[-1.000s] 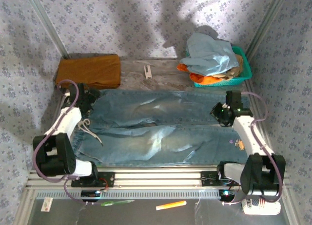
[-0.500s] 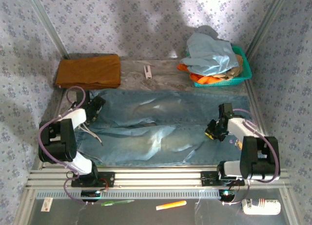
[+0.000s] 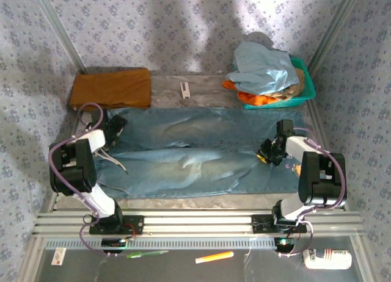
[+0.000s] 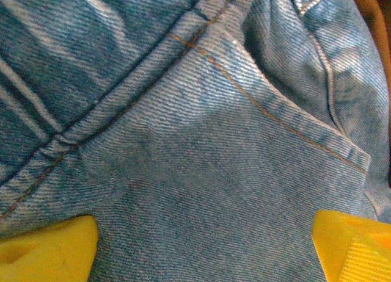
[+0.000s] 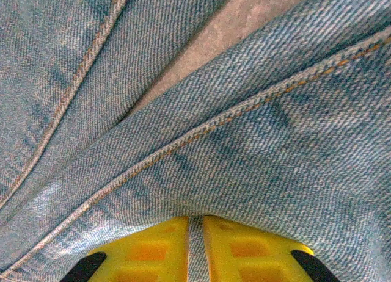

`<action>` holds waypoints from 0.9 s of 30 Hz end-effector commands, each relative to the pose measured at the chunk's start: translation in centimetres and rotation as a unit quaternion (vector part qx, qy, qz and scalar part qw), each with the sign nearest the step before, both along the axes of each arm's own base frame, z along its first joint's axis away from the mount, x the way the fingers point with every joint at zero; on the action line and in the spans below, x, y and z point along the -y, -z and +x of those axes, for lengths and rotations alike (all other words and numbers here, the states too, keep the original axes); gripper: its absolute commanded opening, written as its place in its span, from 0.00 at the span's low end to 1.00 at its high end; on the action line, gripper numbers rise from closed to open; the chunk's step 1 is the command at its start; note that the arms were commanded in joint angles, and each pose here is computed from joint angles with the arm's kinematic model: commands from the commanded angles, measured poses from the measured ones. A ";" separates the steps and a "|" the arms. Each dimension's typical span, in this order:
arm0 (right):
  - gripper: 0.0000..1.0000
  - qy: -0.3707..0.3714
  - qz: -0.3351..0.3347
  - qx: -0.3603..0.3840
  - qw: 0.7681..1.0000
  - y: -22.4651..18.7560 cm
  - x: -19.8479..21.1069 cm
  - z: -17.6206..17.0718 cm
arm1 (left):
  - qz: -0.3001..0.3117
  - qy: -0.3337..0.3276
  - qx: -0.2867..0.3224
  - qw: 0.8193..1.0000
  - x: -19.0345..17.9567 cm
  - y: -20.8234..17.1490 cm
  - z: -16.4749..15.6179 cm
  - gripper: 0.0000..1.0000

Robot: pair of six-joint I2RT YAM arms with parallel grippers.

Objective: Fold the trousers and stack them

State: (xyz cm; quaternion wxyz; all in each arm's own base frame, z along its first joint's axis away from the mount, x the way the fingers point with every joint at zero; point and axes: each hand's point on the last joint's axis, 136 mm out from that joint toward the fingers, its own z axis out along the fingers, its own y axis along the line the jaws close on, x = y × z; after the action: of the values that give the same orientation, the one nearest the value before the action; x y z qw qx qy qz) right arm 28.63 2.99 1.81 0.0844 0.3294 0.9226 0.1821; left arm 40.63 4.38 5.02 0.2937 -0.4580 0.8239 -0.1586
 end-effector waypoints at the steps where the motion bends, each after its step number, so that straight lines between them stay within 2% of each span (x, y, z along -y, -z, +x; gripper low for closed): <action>1: 0.18 -0.015 -0.019 0.012 1.000 -0.9 0.6 0.0 | -0.009 0.023 0.005 1.000 0.0 -0.4 0.4 0.95; 2: 0.18 -0.016 -0.024 0.023 0.999 -1.8 0.8 0.2 | -0.020 0.034 0.013 0.999 0.7 -1.0 0.6 0.99; 8: 0.16 0.035 -0.074 0.081 0.993 -6.0 4.6 3.1 | -0.014 0.072 0.042 0.996 2.9 -5.5 -0.8 1.00; 12: 0.00 0.139 -0.059 0.077 0.986 -4.3 9.5 6.5 | -0.015 0.074 0.056 0.996 3.3 -7.3 -2.3 0.99; 15: 0.00 0.223 -0.038 0.059 0.972 -2.3 14.0 8.2 | -0.020 0.083 0.059 0.995 3.8 -7.7 -3.7 1.00; 18: 0.00 0.264 -0.014 0.043 0.964 -0.7 16.5 9.4 | -0.017 0.087 0.055 0.995 4.0 -7.4 -5.3 1.00; 22: 0.00 0.289 -0.011 0.006 0.957 1.1 18.0 8.8 | -0.016 0.079 0.048 0.996 3.7 -6.6 -7.0 1.00; 27: 0.00 0.334 -0.015 -0.012 0.942 1.7 19.9 6.0 | -0.005 0.049 0.042 0.998 2.5 -6.5 -8.1 1.00</action>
State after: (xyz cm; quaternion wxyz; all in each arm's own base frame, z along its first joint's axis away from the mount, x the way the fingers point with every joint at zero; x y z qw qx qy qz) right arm 38.18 -15.73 2.17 0.1756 0.5710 0.7859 0.1597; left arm 33.11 1.04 10.91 0.3075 -0.4041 0.8356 -0.2096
